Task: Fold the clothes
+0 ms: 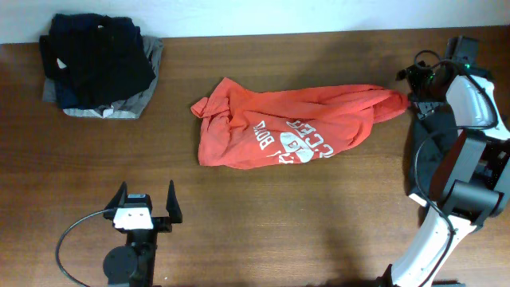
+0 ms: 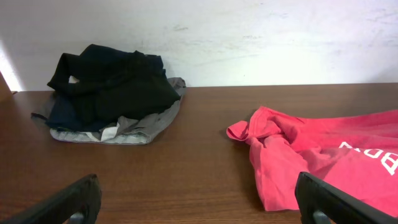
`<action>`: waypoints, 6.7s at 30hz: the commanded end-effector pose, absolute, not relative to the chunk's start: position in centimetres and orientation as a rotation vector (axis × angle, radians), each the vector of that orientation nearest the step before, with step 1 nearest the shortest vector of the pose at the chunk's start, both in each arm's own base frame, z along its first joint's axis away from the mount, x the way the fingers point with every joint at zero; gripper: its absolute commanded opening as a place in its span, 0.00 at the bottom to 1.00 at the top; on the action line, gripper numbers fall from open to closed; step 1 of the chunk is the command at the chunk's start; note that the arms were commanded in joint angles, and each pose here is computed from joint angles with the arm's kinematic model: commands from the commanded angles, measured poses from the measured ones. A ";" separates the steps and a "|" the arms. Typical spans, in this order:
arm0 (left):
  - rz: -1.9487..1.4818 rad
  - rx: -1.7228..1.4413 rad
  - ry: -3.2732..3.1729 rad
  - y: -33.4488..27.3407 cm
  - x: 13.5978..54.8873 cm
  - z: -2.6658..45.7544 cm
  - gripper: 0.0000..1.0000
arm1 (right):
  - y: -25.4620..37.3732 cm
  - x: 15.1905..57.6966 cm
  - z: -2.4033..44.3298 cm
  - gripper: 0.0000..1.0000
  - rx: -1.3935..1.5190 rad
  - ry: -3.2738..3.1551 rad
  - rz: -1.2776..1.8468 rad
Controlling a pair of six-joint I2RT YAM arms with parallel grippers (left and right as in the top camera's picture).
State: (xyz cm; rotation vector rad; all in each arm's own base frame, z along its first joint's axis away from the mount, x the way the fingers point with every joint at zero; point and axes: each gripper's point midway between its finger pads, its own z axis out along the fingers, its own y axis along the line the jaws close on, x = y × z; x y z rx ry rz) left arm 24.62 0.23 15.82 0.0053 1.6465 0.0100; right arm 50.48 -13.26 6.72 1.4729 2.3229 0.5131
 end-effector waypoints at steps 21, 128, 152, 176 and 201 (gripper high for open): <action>0.021 0.024 1.648 0.2 24.6 15.7 0.99 | -12.0 50.8 4.8 0.04 1.479 2.365 0.520; -0.357 0.282 1.636 -6.3 32.9 32.3 0.99 | -6.9 40.5 32.4 0.04 0.722 2.343 -0.074; -0.395 0.340 2.077 -17.3 54.3 20.8 1.00 | -6.9 40.4 32.3 0.04 0.723 2.352 -0.077; -0.083 0.364 2.241 -18.7 55.6 8.6 0.99 | -6.9 40.3 31.3 0.04 0.729 2.388 -0.085; -0.114 0.566 2.326 -19.5 54.0 4.0 0.95 | -6.8 39.8 30.9 0.05 0.733 2.415 -0.094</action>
